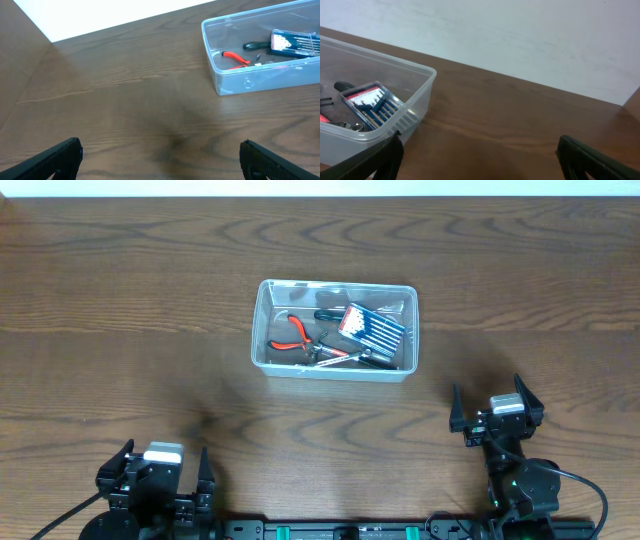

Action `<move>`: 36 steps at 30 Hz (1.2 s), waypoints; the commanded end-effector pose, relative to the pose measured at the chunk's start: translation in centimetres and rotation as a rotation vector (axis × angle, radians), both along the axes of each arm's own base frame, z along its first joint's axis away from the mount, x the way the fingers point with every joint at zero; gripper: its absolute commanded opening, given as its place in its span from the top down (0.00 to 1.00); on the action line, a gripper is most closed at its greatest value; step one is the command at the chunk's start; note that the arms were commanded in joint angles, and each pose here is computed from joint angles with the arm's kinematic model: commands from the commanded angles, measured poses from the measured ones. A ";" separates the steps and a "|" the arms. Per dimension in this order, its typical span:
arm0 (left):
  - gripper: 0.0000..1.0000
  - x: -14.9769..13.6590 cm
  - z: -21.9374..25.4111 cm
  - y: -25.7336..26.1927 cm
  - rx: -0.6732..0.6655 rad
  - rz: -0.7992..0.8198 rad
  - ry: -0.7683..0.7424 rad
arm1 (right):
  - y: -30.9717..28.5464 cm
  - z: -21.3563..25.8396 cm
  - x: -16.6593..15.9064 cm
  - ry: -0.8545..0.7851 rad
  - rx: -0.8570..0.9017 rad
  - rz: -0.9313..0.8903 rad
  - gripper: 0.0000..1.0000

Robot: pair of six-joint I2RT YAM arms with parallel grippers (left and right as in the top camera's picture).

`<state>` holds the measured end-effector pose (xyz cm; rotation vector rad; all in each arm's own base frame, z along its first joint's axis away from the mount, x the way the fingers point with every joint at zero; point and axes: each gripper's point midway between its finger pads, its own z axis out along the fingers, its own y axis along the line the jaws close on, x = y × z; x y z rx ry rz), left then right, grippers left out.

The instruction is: Pack container

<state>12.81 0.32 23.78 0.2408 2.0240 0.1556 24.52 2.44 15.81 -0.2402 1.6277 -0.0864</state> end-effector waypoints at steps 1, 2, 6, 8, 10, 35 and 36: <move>0.02 0.0 0.0 0.0 -0.007 0.002 -0.004 | -0.3 -0.1 0.0 -0.001 -0.001 -0.012 0.01; 0.02 0.0 0.0 0.0 -0.007 0.002 -0.004 | -0.3 -0.1 0.0 -0.001 -0.002 -0.012 0.01; 0.02 0.0 0.0 0.0 -0.007 0.002 -0.004 | -0.3 -0.1 0.0 -0.001 -0.002 -0.011 0.01; 0.02 0.0 0.0 0.0 -0.007 0.002 -0.004 | -0.3 -0.1 0.0 -0.001 -0.002 -0.011 0.01; 0.02 0.0 0.0 0.0 -0.007 0.002 -0.004 | -0.3 -0.1 0.0 -0.001 -0.002 -0.011 0.01; 0.02 9.6 -2.6 -4.9 -0.115 -0.223 -0.411 | -0.3 -0.1 0.0 -0.001 -0.002 -0.011 0.01; 0.02 10.0 -2.7 -4.5 -0.112 -0.199 -0.426 | -0.3 -0.1 0.0 -0.001 -0.002 -0.011 0.01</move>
